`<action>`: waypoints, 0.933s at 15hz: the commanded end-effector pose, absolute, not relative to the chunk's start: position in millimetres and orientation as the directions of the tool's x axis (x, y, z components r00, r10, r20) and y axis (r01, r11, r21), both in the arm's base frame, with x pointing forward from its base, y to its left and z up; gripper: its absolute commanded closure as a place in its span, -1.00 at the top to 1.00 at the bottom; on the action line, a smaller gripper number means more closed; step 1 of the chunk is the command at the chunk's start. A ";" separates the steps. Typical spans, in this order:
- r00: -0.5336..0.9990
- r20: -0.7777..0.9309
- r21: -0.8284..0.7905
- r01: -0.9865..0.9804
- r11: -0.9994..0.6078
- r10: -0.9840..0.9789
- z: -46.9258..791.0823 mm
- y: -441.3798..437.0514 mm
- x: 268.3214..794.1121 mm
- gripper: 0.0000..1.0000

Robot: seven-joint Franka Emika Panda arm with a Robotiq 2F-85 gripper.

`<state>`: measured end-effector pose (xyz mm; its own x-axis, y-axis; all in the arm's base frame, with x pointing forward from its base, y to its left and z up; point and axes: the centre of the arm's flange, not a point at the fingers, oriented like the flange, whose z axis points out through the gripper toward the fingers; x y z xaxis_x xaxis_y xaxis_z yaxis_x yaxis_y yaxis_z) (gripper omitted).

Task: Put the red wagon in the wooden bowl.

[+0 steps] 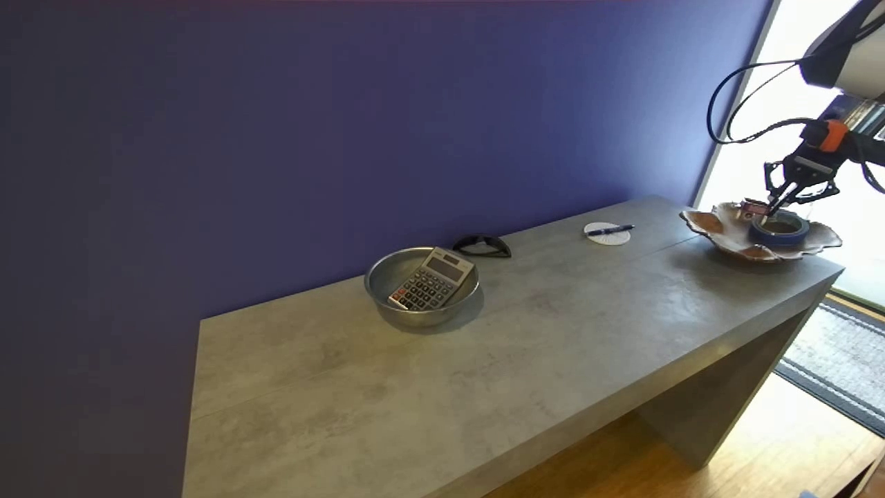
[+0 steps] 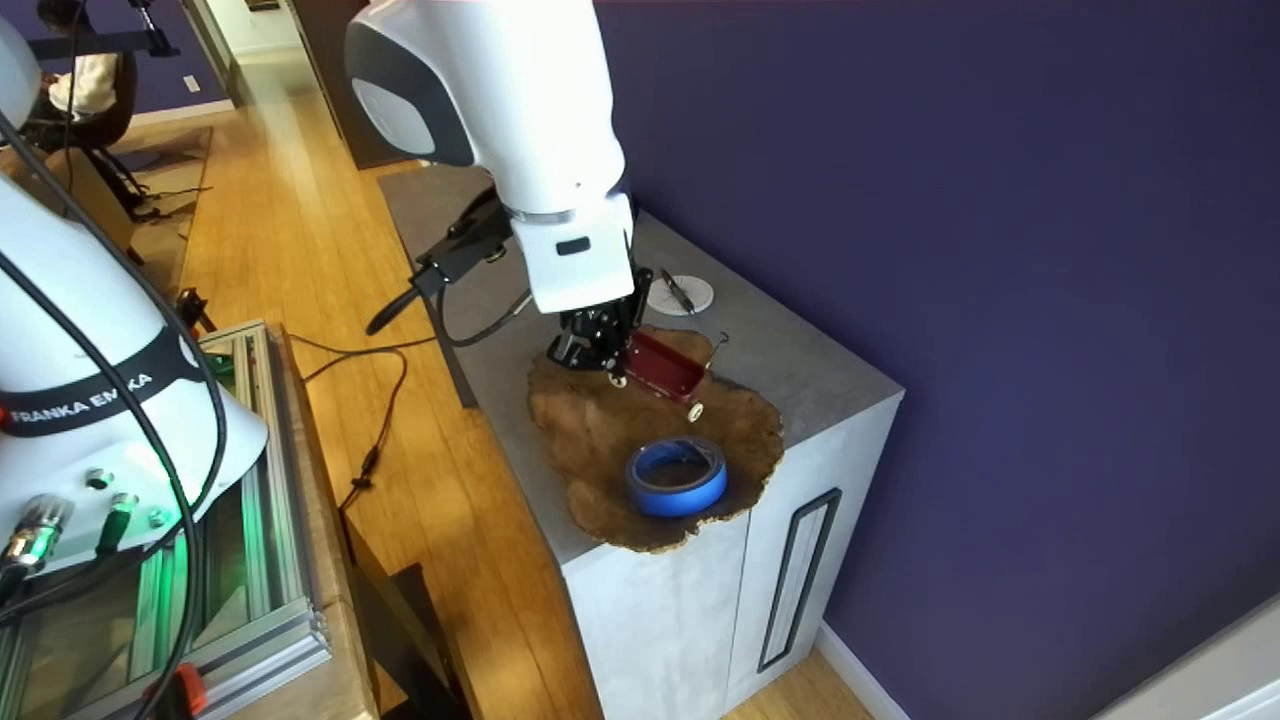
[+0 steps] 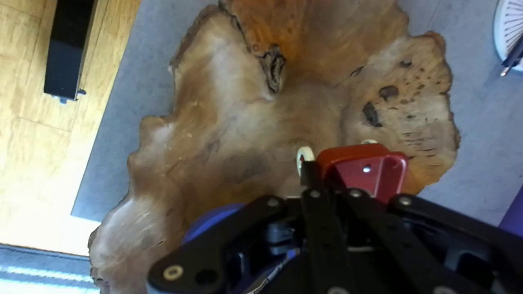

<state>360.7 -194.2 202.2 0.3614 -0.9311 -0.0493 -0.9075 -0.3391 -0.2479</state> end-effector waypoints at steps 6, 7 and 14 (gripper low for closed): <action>0.401 -0.024 -0.184 -0.902 -0.390 -0.916 170.7 -173.2 370.4 -0.98; 0.405 -0.025 -0.178 -0.901 -0.395 -0.914 167.4 -171.9 370.7 -0.98; 0.401 0.091 -0.162 -0.897 -0.411 -0.912 209.9 -179.7 361.9 0.14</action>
